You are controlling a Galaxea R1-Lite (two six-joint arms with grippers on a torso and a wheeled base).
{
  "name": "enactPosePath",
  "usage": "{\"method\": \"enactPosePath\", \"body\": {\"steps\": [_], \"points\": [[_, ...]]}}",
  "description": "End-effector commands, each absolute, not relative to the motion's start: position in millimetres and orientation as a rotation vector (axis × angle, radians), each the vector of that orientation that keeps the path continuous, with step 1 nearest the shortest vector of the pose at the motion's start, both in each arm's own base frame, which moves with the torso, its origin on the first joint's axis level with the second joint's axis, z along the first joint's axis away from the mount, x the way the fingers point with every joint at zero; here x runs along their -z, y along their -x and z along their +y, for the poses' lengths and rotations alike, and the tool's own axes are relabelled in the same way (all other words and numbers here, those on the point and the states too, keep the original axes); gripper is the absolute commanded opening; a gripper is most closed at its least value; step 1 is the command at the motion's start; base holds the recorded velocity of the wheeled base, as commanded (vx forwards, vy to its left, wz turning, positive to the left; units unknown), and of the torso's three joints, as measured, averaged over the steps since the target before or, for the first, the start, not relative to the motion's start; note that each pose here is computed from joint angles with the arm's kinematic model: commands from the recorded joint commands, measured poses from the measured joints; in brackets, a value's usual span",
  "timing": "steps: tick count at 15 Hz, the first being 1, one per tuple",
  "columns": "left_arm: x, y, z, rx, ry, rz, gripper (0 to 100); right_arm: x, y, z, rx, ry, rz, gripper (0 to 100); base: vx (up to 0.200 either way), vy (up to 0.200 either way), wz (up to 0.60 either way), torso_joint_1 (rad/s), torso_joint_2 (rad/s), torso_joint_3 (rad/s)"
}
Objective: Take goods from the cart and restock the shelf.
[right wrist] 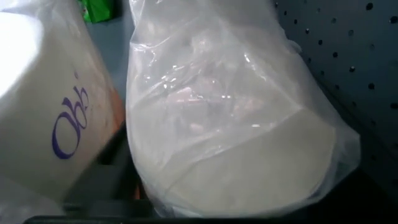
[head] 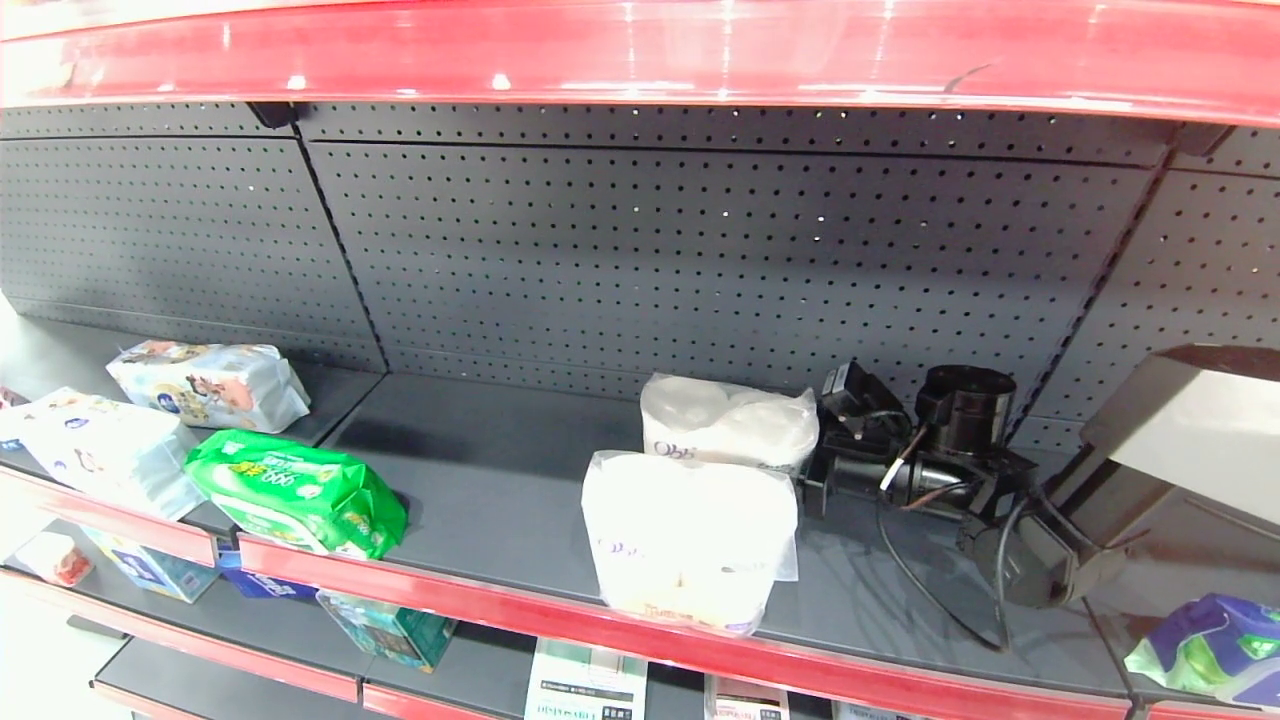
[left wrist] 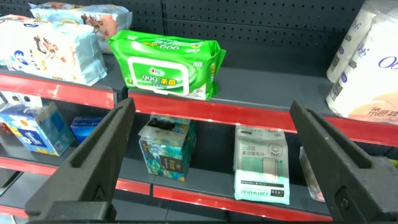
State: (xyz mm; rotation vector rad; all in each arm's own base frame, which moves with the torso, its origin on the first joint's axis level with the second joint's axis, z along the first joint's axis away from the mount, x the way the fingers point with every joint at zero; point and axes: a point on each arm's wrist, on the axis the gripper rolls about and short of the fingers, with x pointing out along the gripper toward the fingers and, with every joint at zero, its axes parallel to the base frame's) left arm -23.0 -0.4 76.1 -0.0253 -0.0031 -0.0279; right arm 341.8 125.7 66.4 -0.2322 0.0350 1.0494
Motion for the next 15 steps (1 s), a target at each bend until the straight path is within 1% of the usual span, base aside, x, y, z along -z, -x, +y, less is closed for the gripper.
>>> {"method": "enactPosePath", "body": {"steps": [1, 4, 7, 9, 10, 15], "points": [[-76, 23, 0, 0.028, 0.026, -0.003, 100, -75, -337, 124, -1.044, 0.215, 0.03, 100, 0.0, 0.0, 0.0, 0.0, 0.0, 0.0], [-76, 23, 0, 0.028, 0.026, -0.003, 100, -84, -333, 120, -1.034, 0.2, 0.024, 100, 0.0, 0.0, 0.0, 0.0, 0.0, 0.0], [-76, 23, 0, 0.028, 0.026, -0.003, 100, -87, -312, 109, -1.024, 0.191, 0.062, 100, 0.0, 0.0, 0.0, 0.0, 0.0, 0.0], [-76, 23, 0, 0.028, 0.026, -0.003, 100, -95, -306, 96, -0.993, 0.186, 0.075, 100, 0.0, 0.0, 0.0, 0.0, 0.0, 0.0], [-76, 23, 0, 0.028, 0.026, -0.003, 100, -103, -301, 85, -0.966, 0.183, 0.086, 100, 0.0, 0.0, 0.0, 0.0, 0.0, 0.0], [-76, 23, 0, 0.028, 0.026, -0.003, 100, -132, -250, 40, -0.846, 0.139, 0.184, 100, 0.0, 0.0, 0.0, 0.0, 0.0, 0.0]]}}
